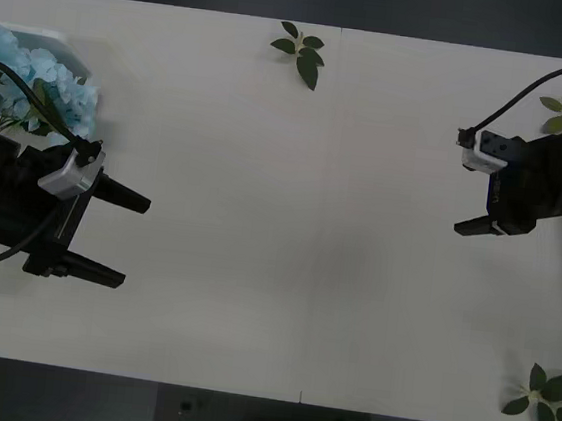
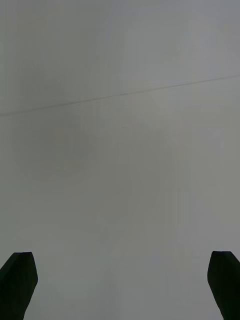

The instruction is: Put the red flowers into the right box and the blue flowers into the left box

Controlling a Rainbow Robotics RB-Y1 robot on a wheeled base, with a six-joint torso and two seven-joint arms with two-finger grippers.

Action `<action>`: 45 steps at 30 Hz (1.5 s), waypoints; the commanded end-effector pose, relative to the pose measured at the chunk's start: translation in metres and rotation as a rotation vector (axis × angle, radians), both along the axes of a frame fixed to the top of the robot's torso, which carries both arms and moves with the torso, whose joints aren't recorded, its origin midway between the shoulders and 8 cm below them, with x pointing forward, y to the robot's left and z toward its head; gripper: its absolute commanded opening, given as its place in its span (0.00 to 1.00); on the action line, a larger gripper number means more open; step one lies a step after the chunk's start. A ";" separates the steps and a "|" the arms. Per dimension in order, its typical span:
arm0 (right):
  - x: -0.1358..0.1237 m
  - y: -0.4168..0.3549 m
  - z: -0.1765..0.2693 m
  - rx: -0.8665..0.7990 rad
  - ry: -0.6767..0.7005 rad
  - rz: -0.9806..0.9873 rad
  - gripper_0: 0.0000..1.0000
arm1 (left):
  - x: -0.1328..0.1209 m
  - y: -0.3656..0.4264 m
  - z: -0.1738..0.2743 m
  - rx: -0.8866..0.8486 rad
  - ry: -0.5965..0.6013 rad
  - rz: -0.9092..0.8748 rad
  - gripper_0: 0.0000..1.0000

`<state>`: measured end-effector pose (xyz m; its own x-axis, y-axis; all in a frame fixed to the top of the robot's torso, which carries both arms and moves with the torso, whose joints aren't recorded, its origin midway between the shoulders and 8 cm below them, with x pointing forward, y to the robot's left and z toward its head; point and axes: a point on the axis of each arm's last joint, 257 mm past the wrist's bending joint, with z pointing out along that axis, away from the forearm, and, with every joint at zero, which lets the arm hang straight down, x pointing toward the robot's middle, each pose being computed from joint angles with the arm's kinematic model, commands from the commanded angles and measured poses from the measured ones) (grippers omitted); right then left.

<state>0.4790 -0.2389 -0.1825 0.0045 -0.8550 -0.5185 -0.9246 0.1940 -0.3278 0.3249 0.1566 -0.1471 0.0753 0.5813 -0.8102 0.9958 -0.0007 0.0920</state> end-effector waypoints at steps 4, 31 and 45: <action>0.007 -0.015 0.029 -0.037 -0.055 -0.010 1.00 | -0.010 0.000 -0.006 -0.007 0.038 0.003 0.89; 0.007 -0.022 0.031 -0.049 -0.057 -0.016 1.00 | 0.077 -0.001 -0.011 -0.263 -0.145 0.477 0.89; 0.007 -0.022 0.031 -0.049 -0.057 -0.016 1.00 | 0.056 -0.002 -0.028 -0.183 -0.102 0.383 0.89</action>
<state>0.4793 -0.2635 -0.1733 -0.0069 -0.8771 -0.4802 -0.9173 0.1967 -0.3462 0.3826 0.1591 -0.1881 -0.0571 0.4311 -0.9005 0.8991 0.4143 0.1414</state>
